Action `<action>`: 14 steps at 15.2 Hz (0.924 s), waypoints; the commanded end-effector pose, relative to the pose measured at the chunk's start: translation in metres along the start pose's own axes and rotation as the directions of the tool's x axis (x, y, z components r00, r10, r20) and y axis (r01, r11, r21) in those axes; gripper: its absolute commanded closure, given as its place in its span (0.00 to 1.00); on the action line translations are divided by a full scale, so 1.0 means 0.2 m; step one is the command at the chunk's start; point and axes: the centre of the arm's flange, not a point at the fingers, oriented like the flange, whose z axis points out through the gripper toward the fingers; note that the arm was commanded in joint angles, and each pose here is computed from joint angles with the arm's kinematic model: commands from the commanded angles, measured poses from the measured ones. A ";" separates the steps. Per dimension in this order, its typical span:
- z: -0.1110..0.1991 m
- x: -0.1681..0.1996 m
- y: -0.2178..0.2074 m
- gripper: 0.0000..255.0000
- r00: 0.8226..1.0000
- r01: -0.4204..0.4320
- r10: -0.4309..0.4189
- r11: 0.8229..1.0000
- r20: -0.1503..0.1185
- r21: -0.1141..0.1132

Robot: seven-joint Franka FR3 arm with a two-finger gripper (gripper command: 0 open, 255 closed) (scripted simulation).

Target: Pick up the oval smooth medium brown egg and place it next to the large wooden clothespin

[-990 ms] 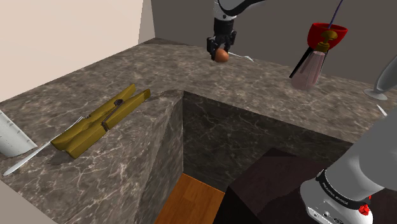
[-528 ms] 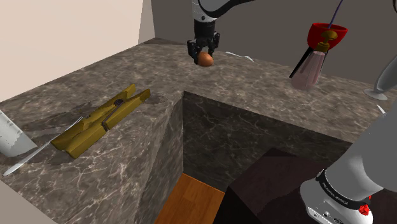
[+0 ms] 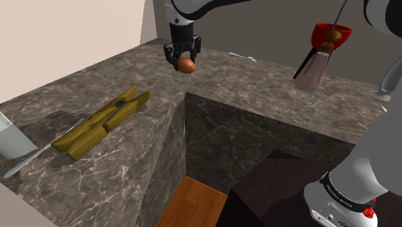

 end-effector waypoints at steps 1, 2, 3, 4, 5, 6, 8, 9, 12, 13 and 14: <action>-0.02 0.03 -0.13 1.00 1.000 -0.002 0.002 1.000 0.000 0.000; -0.03 0.03 -0.20 1.00 1.000 -0.002 0.002 1.000 0.000 0.000; -0.04 0.03 -0.27 1.00 1.000 -0.002 0.002 1.000 0.000 0.000; -0.04 0.04 -0.33 1.00 1.000 -0.002 0.002 1.000 0.000 0.000; -0.05 0.04 -0.40 1.00 1.000 -0.002 0.002 1.000 0.000 0.000; -0.06 0.04 -0.46 1.00 1.000 -0.002 0.002 1.000 0.000 0.000; -0.04 0.04 -0.52 1.00 1.000 -0.002 0.002 1.000 0.000 0.000; -0.02 0.04 -0.52 1.00 1.000 -0.002 0.002 1.000 0.000 0.000; 0.06 0.03 -0.53 1.00 1.000 -0.002 0.002 1.000 0.000 0.000; 0.09 0.03 -0.54 1.00 1.000 -0.002 0.002 1.000 0.000 0.000; 0.11 0.03 -0.54 1.00 1.000 -0.002 0.002 1.000 0.000 0.000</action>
